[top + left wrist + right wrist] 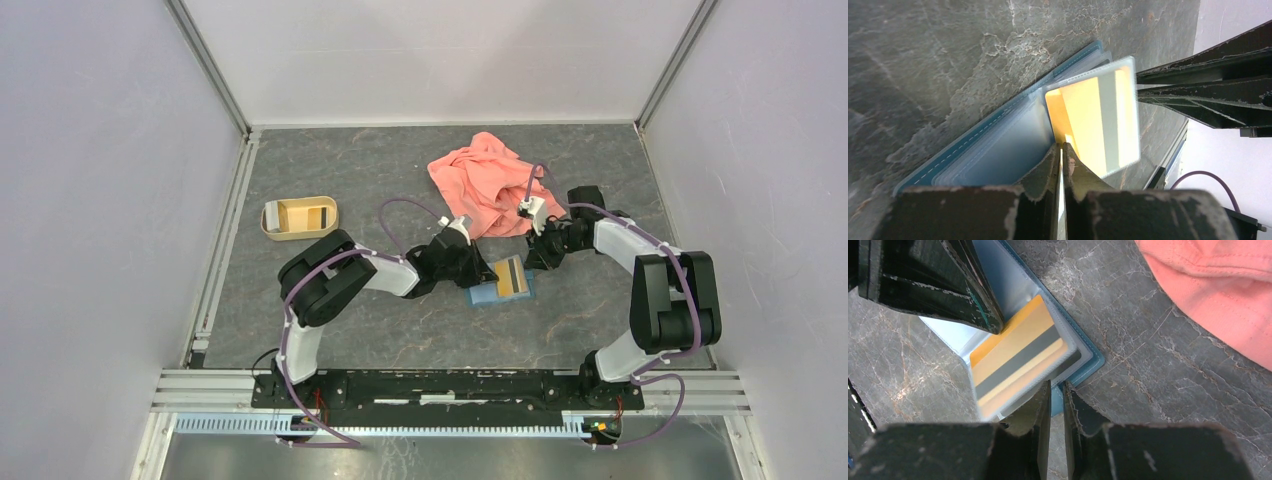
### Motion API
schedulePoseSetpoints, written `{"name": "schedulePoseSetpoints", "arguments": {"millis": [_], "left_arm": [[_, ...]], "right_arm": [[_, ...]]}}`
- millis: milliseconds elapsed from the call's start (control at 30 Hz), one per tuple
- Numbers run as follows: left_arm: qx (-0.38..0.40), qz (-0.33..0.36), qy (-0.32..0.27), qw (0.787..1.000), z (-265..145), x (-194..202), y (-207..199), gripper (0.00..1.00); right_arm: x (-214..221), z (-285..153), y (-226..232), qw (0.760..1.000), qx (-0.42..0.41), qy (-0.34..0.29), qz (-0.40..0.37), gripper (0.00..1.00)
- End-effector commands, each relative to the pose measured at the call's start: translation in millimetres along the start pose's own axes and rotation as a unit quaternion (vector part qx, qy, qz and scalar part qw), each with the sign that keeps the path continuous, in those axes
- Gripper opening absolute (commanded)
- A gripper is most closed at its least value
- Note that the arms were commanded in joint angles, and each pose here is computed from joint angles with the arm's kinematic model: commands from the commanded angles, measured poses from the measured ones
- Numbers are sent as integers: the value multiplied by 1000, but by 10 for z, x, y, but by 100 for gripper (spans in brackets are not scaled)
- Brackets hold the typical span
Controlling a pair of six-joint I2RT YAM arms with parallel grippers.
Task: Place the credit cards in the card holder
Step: Insert the credit card into the card holder.
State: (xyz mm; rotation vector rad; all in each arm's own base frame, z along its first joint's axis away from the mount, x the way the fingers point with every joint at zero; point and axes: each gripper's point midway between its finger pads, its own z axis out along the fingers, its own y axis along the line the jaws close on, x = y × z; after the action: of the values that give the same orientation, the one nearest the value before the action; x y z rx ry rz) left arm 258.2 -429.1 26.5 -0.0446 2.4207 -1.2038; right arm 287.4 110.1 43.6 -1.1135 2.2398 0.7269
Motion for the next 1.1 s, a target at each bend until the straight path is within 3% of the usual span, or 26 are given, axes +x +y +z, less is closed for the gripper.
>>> {"name": "schedulePoseSetpoints", "arguments": {"millis": [0,567,767,1067], "left_arm": [[8,10,15,1000,122,76,-53,12],[103,-8,-11,995,-4,-64,-508,16],[73,52,-27,996,-164,-196,-466,21],[52,77,-10,996,-203,-104,-337,28]], "right_arm": [[-36,-2,-30,1000,5,-4,-1,20],[-71,-136,-179,998,57,4,-28,20],[-72,-298,-312,995,100,-2,-30,22],[-91,-181,-53,999,13,-20,-43,22]]}}
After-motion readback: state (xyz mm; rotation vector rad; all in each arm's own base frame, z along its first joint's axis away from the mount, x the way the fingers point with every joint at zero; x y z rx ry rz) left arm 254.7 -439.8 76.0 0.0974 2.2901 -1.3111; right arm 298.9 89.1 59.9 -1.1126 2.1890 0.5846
